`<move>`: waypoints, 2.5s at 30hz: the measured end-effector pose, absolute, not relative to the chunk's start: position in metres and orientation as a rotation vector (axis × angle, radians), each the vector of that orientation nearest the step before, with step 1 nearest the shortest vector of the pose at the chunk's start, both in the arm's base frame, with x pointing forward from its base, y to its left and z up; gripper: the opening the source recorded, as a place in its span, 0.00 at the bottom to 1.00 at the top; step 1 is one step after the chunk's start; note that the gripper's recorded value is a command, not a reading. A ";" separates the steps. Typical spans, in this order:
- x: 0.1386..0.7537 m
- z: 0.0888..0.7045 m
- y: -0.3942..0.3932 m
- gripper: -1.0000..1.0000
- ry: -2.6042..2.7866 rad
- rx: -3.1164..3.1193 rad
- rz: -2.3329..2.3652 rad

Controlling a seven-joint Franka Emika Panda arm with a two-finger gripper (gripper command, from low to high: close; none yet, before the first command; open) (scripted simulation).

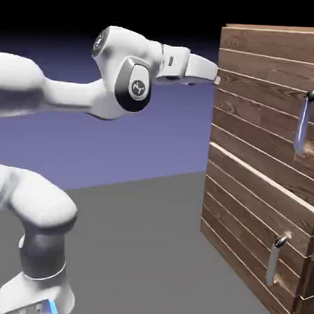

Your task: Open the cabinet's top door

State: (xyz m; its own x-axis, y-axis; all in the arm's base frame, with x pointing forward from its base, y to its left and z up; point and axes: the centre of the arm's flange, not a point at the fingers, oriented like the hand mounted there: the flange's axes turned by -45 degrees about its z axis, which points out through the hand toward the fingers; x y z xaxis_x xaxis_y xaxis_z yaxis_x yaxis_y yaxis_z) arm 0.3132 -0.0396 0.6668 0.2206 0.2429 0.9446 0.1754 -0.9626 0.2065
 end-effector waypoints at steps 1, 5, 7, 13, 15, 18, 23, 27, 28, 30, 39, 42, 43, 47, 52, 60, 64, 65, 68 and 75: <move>0.309 0.672 -0.047 0.50 0.412 2.388 1.910; 0.298 0.687 -0.082 0.50 0.389 2.309 2.012; 0.295 0.690 -0.101 0.50 0.369 2.276 2.057; 0.301 0.679 -0.162 0.50 0.282 2.209 2.165; 0.309 0.669 -0.181 0.50 0.247 2.198 2.192; 0.325 0.648 -0.207 0.50 0.191 2.193 2.222; 0.365 0.597 -0.240 0.50 0.098 2.214 2.245; 0.393 0.560 -0.250 0.50 0.048 2.243 2.243; 0.405 0.560 -0.250 0.50 0.048 2.243 2.243; 0.429 0.560 -0.249 0.50 0.048 2.243 2.243; 0.391 0.560 -0.228 0.00 -0.092 2.178 2.178; 0.362 0.560 -0.213 0.00 -0.172 2.138 2.138; 0.352 0.560 -0.208 0.00 -0.198 2.124 2.123; 0.313 0.560 -0.182 0.00 -0.304 2.065 2.064; 0.266 0.560 -0.141 0.00 -0.440 1.980 1.979; 0.217 0.560 -0.084 0.00 -0.591 1.873 1.872; 0.202 0.560 -0.060 0.00 -0.644 1.832 1.831; 0.198 0.560 -0.055 0.00 -0.656 1.822 1.821; 0.189 0.560 -0.038 0.00 -0.690 1.794 1.794; 0.171 0.560 0.001 0.00 -0.765 1.729 1.729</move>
